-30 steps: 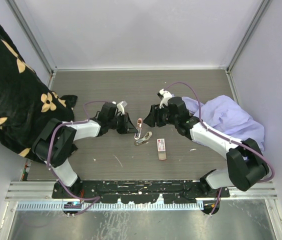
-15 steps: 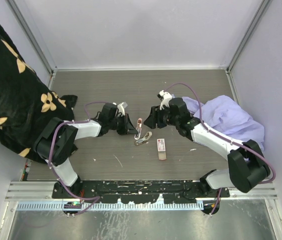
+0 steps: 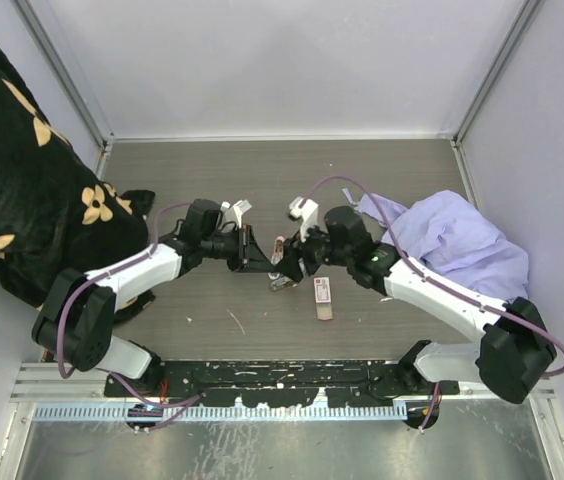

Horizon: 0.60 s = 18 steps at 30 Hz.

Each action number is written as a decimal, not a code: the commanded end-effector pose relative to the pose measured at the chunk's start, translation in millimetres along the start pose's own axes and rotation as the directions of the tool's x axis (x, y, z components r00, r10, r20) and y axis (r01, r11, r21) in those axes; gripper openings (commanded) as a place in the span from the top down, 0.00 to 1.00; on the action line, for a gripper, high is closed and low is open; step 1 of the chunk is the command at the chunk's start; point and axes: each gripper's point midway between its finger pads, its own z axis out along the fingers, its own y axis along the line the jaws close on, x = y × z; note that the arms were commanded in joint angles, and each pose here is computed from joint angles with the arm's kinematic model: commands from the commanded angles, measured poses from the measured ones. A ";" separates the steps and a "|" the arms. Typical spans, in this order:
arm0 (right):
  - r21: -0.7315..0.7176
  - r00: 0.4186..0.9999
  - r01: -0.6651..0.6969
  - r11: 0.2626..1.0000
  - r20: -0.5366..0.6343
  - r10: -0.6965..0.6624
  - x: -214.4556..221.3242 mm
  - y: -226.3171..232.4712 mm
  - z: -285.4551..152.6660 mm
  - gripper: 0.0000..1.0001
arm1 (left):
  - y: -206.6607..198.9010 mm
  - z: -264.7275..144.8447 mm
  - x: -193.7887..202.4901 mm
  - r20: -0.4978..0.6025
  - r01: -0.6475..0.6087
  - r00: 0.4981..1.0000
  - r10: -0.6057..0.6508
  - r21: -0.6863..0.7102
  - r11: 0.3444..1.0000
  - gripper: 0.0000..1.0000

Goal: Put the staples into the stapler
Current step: Pick up the stapler.

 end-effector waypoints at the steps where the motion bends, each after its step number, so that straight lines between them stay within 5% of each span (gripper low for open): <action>1: 0.040 0.986 0.155 0.987 -0.071 -0.152 -2.1 16.8 11.7 0.35 | -20.0 -22.1 30.0 -0.131 0.065 0.990 -0.054 0.084 0.994 0.89; 18: -0.025 0.966 0.225 0.974 -0.127 -0.227 4.8 53.3 23.4 0.41 | -34.4 -38.8 38.5 -0.161 0.092 0.984 -0.071 0.126 0.988 0.89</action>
